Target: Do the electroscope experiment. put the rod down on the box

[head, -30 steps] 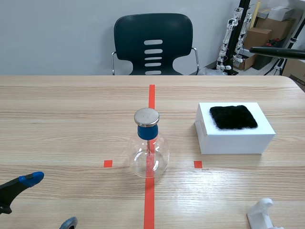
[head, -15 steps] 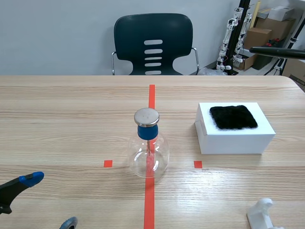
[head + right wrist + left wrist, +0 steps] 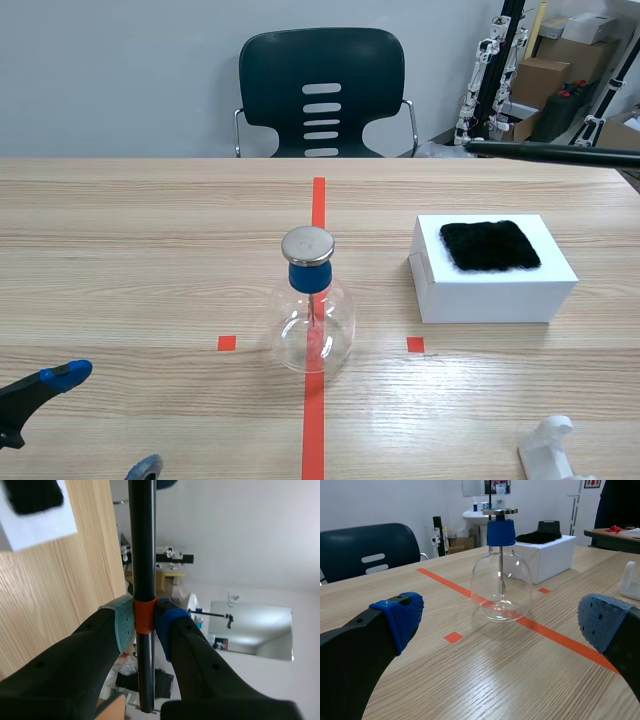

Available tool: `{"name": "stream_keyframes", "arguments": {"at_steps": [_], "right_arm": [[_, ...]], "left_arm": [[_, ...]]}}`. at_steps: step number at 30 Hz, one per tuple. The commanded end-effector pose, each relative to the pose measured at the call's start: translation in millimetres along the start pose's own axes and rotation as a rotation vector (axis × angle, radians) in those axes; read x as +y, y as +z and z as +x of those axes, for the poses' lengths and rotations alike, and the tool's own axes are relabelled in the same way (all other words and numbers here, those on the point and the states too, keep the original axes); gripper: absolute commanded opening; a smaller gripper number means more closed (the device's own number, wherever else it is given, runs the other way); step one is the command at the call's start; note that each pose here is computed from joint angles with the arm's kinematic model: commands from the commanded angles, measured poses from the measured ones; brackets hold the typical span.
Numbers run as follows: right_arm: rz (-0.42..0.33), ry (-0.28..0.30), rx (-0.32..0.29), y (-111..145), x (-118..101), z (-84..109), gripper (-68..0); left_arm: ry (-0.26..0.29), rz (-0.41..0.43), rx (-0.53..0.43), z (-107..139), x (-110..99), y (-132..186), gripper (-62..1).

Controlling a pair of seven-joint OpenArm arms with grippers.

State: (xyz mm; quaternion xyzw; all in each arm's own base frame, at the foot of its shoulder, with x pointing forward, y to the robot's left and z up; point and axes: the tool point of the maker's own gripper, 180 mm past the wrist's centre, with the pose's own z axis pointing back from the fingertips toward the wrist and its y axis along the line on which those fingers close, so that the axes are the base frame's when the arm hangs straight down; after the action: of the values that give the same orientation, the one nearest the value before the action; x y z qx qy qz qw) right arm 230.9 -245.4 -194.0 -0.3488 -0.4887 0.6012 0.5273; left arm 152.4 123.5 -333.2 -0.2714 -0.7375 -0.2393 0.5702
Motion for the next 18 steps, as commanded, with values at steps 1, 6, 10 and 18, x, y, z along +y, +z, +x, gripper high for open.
{"name": "stream_keyframes", "arguments": {"at_steps": [1,6,10,18], "right_arm": [[0.000,0.003,-0.031,-2.9,-3.8,15.0,-66.3],[0.143,-0.014,-0.078,-6.3,27.8,49.9,-66.3],[0.259,-0.042,-0.101,-5.6,54.8,72.2,-66.3],[0.493,-0.095,-0.064,3.8,108.9,89.0,-66.3]], "left_arm": [[-0.012,0.000,-0.031,7.0,4.1,-2.1,1.4],[-0.012,0.000,-0.030,7.0,4.1,-2.1,1.4],[-0.012,0.000,-0.030,7.0,4.1,-2.1,1.4],[-0.012,0.000,-0.031,7.0,4.1,-2.1,1.4]]}}
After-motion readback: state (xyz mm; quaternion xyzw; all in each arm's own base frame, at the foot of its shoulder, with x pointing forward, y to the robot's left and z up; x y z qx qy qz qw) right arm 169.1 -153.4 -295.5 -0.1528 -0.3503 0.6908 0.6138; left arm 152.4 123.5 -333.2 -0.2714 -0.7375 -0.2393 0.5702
